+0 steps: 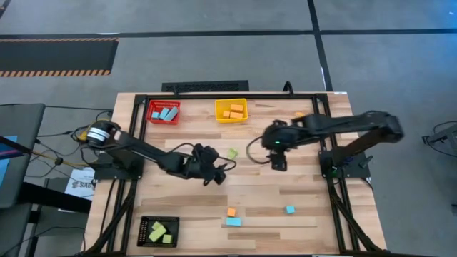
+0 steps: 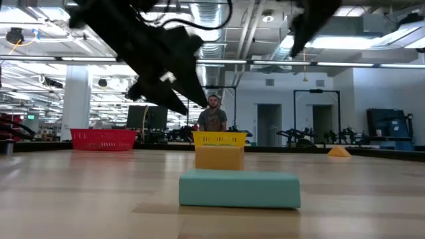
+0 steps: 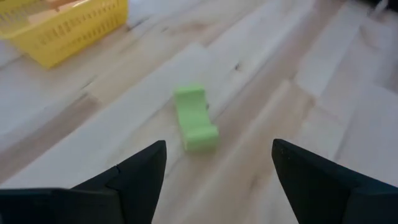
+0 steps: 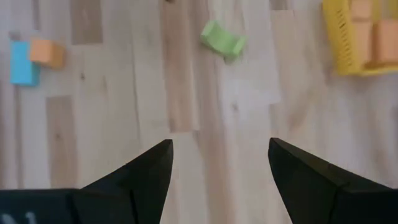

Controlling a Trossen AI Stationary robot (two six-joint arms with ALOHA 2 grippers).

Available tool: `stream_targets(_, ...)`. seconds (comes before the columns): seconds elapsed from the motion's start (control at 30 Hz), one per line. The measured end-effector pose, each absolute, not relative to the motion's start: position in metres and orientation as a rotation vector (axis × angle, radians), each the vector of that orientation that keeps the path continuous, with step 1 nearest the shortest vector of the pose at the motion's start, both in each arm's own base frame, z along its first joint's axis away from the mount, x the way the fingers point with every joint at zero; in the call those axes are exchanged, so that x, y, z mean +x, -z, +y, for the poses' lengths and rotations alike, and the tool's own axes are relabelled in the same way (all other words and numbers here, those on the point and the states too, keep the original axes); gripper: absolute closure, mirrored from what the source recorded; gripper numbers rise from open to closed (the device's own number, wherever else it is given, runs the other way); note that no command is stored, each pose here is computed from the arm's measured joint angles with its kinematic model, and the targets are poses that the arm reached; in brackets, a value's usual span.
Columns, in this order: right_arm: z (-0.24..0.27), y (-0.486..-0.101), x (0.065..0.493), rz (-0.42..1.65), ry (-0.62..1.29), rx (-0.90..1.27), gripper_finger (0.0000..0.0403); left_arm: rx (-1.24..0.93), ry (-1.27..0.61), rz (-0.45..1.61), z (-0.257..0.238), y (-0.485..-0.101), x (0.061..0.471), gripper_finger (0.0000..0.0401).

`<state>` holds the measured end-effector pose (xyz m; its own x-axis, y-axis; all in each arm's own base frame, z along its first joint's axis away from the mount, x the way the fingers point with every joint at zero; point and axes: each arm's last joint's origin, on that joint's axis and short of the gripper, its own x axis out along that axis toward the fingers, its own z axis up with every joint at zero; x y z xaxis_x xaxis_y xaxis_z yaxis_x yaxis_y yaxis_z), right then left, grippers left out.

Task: Sort & place blocks by color
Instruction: Put the wooden blue block into the red bin

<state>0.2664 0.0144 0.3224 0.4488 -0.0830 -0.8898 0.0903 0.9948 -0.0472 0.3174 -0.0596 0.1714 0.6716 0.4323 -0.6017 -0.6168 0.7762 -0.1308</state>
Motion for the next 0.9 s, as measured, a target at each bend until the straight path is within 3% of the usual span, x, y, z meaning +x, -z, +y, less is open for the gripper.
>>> stream_targets(0.23, 0.011, -0.285, 0.208, 0.993, 0.152, 0.2, 0.0122, -0.309, -0.6, 0.513, -0.047, -0.146, 0.342, 0.0122)
stream_targets(0.57, 0.024, -0.26, 0.185, 0.899, 0.125, 0.3, 0.0122, -0.299, -0.602, 0.525, -0.042, -0.134, 0.347, 0.0122)
stream_targets(0.9, 0.055, -0.25, 0.198, 0.806, -0.054, 0.309, 0.0122, -0.328, 0.006, 0.737, -0.09, -0.145, 0.353, 0.0122)
